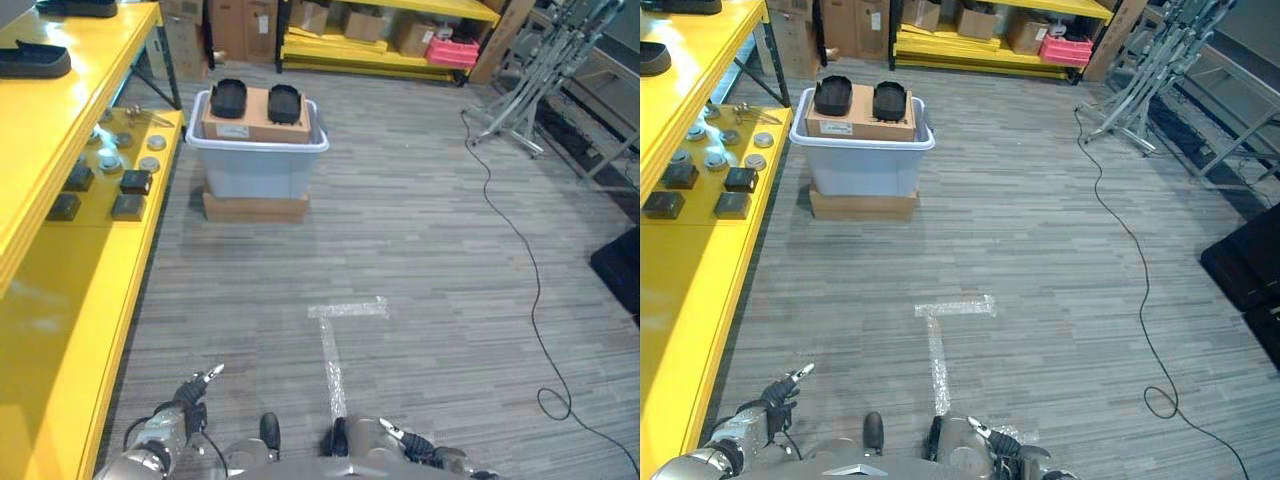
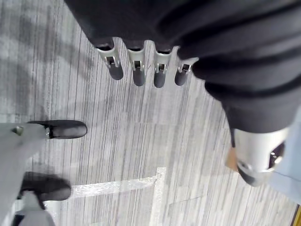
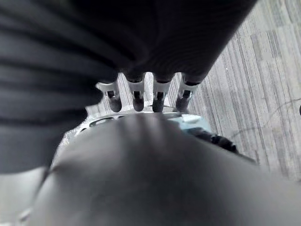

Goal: Move parts from the plastic box to the shelf.

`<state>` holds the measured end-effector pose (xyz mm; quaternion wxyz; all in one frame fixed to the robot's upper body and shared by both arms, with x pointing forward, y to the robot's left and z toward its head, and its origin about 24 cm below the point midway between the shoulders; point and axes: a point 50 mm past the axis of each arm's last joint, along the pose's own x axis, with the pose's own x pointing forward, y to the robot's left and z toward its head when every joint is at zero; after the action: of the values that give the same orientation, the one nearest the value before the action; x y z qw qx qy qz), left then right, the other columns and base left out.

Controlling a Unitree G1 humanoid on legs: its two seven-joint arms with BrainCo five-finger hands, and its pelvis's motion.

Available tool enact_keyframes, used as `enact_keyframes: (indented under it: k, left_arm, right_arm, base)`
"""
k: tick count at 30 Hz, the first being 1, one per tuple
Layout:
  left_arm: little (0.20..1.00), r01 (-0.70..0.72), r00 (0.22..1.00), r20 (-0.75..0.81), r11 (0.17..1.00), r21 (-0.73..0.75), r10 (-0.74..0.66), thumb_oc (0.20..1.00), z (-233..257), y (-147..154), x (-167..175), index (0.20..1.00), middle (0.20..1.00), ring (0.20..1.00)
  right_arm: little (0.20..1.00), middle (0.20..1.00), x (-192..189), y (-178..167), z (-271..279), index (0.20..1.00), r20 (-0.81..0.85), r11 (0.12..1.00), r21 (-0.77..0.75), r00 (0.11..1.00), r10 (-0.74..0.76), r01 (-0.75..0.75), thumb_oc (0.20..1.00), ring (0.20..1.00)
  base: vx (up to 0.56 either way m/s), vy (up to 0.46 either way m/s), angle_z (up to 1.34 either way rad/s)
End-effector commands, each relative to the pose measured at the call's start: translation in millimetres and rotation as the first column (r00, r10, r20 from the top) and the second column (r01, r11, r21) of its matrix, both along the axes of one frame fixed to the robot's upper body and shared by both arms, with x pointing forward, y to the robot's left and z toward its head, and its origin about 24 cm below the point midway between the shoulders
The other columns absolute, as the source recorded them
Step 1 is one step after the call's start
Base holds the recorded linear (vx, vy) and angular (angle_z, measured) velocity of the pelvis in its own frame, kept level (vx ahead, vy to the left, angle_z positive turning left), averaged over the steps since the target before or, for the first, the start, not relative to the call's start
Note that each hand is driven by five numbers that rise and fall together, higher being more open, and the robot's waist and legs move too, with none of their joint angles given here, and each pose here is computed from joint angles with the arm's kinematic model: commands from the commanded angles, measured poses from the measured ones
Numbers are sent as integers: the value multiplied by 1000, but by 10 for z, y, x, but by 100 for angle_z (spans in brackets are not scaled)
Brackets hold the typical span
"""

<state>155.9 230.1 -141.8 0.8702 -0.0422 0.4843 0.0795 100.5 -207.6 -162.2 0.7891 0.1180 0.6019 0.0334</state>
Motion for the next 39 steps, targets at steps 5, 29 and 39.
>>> enact_keyframes:
  k: [5,29,39]
  left_arm:
    - [1000,-36,991,-130,998,-46,30,1000,-146,-166,-265,1000,1000,1000]
    - [1000,0,981,-195,999,-38,-7,1000,-225,-146,-589,1000,1000,1000]
    - [1000,-26,998,-63,999,31,28,1000,-82,76,-284,1000,1000,1000]
  right_arm:
    - [1000,1000,-221,-21,-45,1000,-116,1000,10,993,-29,30,1000,1000]
    - [1000,1000,271,-366,139,1000,101,968,-86,969,-225,234,1000,1000]
    - [1000,1000,93,-204,49,1000,52,984,-72,986,-161,164,1000,1000]
  base:
    - [443,-127,29]
    - [325,-70,-7]
    - [224,20,-16]
